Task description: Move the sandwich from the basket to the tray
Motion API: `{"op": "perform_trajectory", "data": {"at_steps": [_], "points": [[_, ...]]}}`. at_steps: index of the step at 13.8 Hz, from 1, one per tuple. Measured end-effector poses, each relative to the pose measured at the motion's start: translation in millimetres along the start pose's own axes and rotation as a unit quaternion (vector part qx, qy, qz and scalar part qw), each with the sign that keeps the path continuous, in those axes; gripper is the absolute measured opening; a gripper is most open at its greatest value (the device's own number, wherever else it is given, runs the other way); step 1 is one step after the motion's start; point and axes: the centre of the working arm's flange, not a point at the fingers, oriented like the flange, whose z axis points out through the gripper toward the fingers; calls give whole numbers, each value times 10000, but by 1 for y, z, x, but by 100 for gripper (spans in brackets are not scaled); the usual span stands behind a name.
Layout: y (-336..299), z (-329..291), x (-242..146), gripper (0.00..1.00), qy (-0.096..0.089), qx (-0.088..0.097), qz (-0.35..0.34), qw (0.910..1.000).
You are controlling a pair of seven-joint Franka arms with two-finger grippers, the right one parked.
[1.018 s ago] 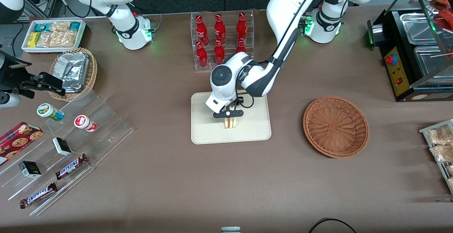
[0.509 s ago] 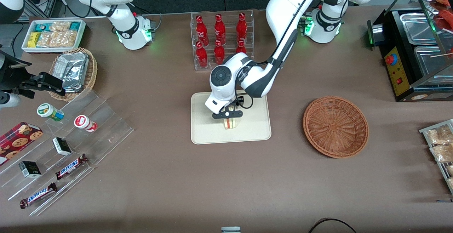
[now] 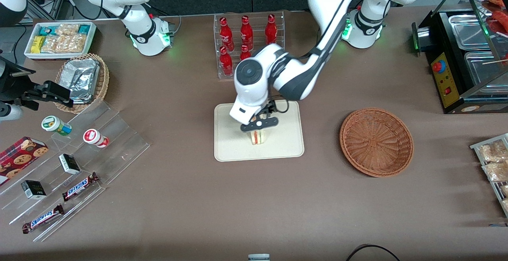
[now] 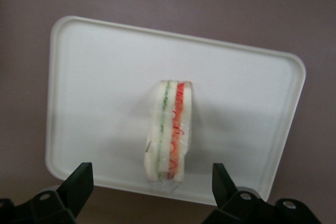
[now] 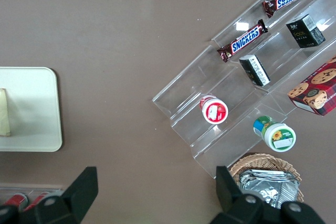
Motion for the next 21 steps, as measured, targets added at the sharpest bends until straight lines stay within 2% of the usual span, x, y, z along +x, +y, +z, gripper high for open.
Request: {"op": "perform_trajectory", "data": {"at_steps": [5, 10, 16, 21], "points": [[-110, -129, 45, 100, -255, 280, -590, 9975], [-242, -226, 74, 100, -488, 302, -326, 9978], [-376, -260, 112, 100, -774, 217, 299, 9963], [-468, -265, 137, 100, -907, 89, 905, 9917]]}}
